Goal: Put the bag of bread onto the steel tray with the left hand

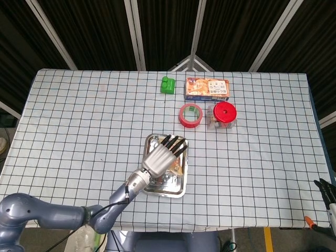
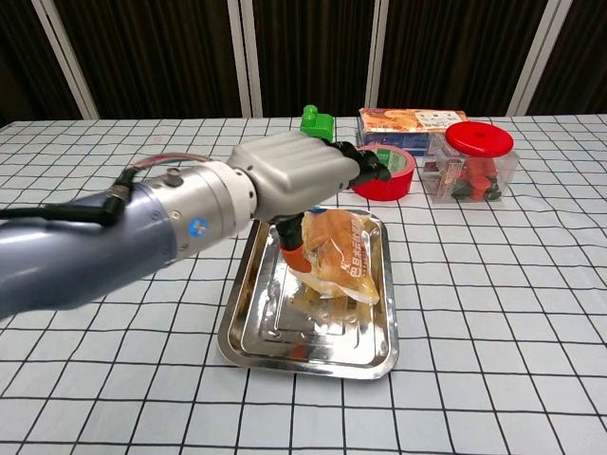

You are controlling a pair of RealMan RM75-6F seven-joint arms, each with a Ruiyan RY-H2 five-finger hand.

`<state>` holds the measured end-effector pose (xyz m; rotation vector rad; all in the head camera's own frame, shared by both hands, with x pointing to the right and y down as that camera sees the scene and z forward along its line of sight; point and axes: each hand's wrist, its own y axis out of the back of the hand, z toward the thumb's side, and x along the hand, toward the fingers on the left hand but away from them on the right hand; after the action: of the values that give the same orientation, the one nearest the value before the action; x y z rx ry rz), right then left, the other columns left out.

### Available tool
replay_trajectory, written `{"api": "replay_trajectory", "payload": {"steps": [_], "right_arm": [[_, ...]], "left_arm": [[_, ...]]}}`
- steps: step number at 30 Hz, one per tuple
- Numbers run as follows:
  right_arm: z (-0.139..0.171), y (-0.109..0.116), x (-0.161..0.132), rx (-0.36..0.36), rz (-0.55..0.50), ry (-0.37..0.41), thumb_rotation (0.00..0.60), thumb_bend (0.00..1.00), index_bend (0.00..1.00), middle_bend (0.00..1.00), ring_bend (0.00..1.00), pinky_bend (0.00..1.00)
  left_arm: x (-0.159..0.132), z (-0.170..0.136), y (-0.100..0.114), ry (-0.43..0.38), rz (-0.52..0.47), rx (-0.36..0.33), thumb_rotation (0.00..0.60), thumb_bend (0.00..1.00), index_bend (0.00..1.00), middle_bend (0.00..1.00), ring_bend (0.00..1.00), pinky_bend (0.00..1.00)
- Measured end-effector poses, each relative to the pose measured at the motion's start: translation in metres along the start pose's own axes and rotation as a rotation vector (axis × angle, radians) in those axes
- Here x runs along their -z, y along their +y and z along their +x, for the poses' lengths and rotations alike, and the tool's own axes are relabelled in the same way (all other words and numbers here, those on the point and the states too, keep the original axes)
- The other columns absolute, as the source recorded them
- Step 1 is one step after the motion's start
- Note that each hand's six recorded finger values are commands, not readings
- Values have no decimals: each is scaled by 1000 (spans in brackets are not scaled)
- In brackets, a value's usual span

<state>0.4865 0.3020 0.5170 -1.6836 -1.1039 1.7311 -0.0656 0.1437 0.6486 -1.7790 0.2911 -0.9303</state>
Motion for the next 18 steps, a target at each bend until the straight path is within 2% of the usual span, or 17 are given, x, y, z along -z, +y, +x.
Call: {"api": "replay_trajectory", "payload": {"steps": [2,4,7,10,14,16,18], "right_arm": [[0,1,-3,9,3,10,600,297,0,0,0,0],[1,2,-5,17,4,19,600,297,0,0,0,0],[2,3,-7,32,3,30,600,298,0,0,0,0],[2,2,-5,42,18,25,600,298,0,0,0,0],[-1,-3,-4,35,37,8,600,298,0,0,0,0],[-3,-6,-6,26,47,10,600,298,0,0,0,0],[-6,-10,-11,21,66,22,600,297,0,0,0,0]], "left_arm": [[11,-20,8,-5,-5,-3,600,56,0,0,0,194],[26,-42,12,8,7,-9,600,55,0,0,0,171],[56,-90,4,73,33,-11,600,48,0,0,0,122],[80,-148,-18,172,0,-3,600,46,0,0,0,114],[114,-230,-47,376,-117,-32,600,46,0,0,0,113],[126,-255,-54,430,-139,-54,600,46,0,0,0,113],[132,-271,-54,445,-136,-92,600,46,0,0,0,113]]}}
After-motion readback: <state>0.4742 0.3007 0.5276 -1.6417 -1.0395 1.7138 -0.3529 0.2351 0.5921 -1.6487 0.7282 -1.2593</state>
